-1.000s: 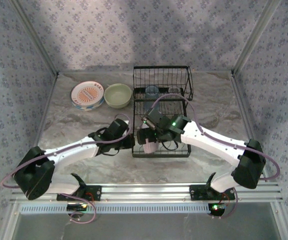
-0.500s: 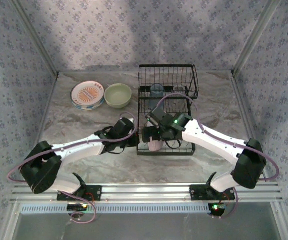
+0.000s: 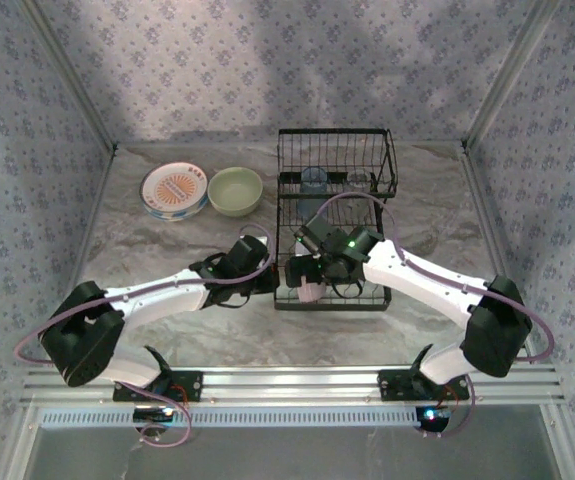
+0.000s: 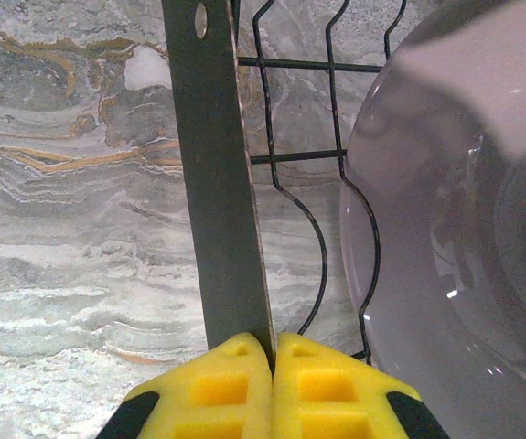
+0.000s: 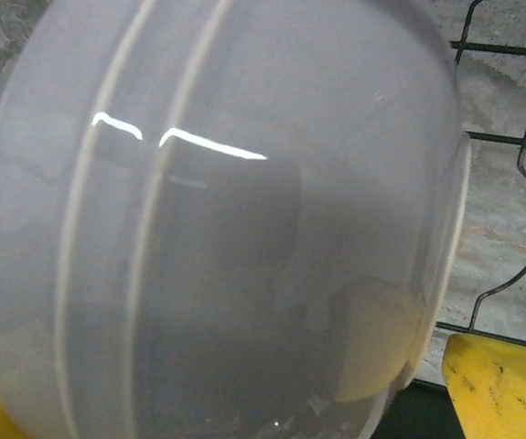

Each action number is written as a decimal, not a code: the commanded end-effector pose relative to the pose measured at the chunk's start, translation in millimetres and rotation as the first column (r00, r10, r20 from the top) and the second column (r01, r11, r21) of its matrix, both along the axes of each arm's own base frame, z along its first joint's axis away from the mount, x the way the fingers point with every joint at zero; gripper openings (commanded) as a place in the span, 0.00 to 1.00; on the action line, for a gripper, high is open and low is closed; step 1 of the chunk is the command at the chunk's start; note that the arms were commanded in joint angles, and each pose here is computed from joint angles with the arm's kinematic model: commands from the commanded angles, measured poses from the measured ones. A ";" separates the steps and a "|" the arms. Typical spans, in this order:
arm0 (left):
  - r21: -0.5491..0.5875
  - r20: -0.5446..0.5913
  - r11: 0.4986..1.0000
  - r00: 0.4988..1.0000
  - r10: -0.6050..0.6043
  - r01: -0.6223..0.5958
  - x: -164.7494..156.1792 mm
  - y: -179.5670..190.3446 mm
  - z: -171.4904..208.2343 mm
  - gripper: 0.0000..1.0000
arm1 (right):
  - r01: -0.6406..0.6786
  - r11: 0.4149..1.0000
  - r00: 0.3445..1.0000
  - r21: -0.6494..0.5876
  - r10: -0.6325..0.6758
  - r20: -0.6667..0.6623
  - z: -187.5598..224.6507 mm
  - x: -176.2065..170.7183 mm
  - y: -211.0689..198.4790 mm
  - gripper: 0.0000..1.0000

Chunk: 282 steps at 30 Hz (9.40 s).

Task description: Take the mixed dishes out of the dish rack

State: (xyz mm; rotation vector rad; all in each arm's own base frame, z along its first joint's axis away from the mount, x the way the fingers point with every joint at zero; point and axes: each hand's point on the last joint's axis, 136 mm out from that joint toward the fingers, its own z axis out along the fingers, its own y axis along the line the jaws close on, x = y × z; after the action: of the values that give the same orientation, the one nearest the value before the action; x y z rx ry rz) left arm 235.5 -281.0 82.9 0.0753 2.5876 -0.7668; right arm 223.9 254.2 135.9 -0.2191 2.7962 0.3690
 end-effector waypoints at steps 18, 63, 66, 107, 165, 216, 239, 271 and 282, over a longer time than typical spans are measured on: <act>-0.006 -0.053 0.997 0.996 -0.071 0.071 -16.2 -12.2 -17.9 0.00 | -0.009 0.993 1.000 0.114 0.012 -0.019 9.2 -3.9 10.9 1.00; 0.020 -0.076 0.999 0.996 -0.048 0.050 -16.0 -12.9 -31.6 0.00 | 0.021 0.999 0.992 -0.041 -0.015 0.123 22.8 10.1 -10.8 0.76; 0.021 -0.080 0.999 0.996 -0.045 0.047 -16.0 -13.1 -33.0 0.00 | 0.020 0.999 0.989 -0.051 -0.013 0.150 31.0 12.7 -8.3 0.75; 0.000 0.048 0.997 0.996 -0.075 0.075 -5.3 -5.6 38.3 0.78 | -0.014 0.979 0.975 0.206 -0.032 0.218 81.6 4.9 -41.3 0.73; -0.583 0.141 0.754 0.952 -0.273 0.303 14.9 -13.5 172.1 0.16 | -0.256 0.468 0.965 0.846 0.082 0.247 215.0 -10.5 -10.5 0.74; -0.154 0.080 0.947 0.952 0.296 -0.282 66.5 137.7 176.8 0.00 | -0.029 0.999 0.797 0.041 -0.002 0.604 155.5 -1.0 -79.4 1.00; 0.041 -0.104 0.833 0.826 0.553 -0.552 205.9 158.4 135.6 0.00 | -0.121 0.992 0.782 0.047 0.066 0.620 134.7 -27.3 -83.2 1.00; 0.184 -0.150 0.791 0.779 0.609 -0.583 260.6 167.7 63.5 0.00 | -0.137 0.988 0.817 0.077 0.068 0.573 119.8 -34.6 -73.9 1.00; 0.212 -0.173 0.786 0.769 0.615 -0.581 265.3 168.8 44.9 0.00 | -0.141 0.988 0.821 0.068 0.078 0.566 116.4 -33.6 -70.2 1.00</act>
State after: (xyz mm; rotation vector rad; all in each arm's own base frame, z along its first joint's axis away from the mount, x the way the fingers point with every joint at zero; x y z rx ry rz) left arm 483.7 -107.0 104.7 -0.8454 2.6954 -0.2786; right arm 191.3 180.9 254.4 -0.3975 2.1739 0.3916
